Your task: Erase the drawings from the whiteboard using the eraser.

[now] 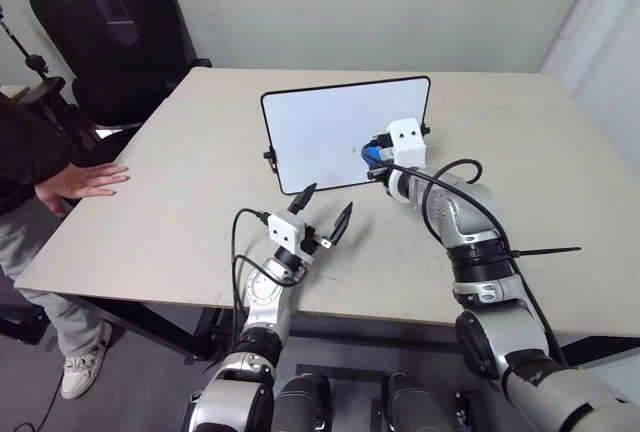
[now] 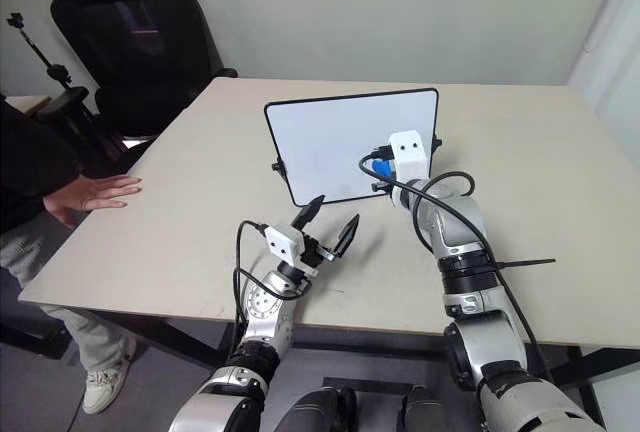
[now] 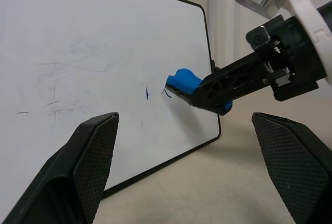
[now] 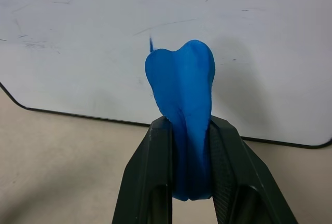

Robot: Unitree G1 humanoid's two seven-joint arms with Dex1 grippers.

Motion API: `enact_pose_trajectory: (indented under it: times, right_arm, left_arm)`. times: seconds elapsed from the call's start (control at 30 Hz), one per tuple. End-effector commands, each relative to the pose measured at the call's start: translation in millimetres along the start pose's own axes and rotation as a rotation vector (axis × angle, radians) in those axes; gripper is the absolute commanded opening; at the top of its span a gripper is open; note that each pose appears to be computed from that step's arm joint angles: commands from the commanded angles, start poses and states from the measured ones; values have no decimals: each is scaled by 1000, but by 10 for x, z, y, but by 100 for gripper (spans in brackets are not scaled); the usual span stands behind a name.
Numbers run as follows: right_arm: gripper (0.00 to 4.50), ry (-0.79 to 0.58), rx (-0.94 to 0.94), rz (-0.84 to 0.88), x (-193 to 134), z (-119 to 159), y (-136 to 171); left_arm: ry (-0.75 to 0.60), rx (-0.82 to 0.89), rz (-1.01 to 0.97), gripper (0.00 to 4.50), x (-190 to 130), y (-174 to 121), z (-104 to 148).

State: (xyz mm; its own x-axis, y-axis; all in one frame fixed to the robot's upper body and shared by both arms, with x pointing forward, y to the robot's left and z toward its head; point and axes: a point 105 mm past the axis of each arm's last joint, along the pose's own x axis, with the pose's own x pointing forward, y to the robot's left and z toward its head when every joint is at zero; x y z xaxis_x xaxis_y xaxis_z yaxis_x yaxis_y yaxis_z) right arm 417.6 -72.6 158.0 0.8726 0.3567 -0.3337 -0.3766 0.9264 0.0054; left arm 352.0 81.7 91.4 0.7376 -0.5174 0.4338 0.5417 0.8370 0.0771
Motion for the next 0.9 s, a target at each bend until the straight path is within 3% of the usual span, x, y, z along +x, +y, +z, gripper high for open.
enact_pose_trajectory:
  times: [0.03, 0.4, 0.57, 0.9]
  right_arm:
    - [78, -68, -36, 24, -8, 228, 114]
    - [78, -107, -63, 8, 82, 416, 101]
    - [78, -85, -74, -18, 147, 353, 29]
    - [78, -244, -19, 113, -66, 424, 190]
  left_arm:
    - [101, -59, 55, 450, -232, 24, -259]
    - [144, -75, 84, 450, -312, 125, -363]
    - [145, -76, 85, 450, -298, 96, -380]
    - [105, -51, 74, 450, -231, 58, -292]
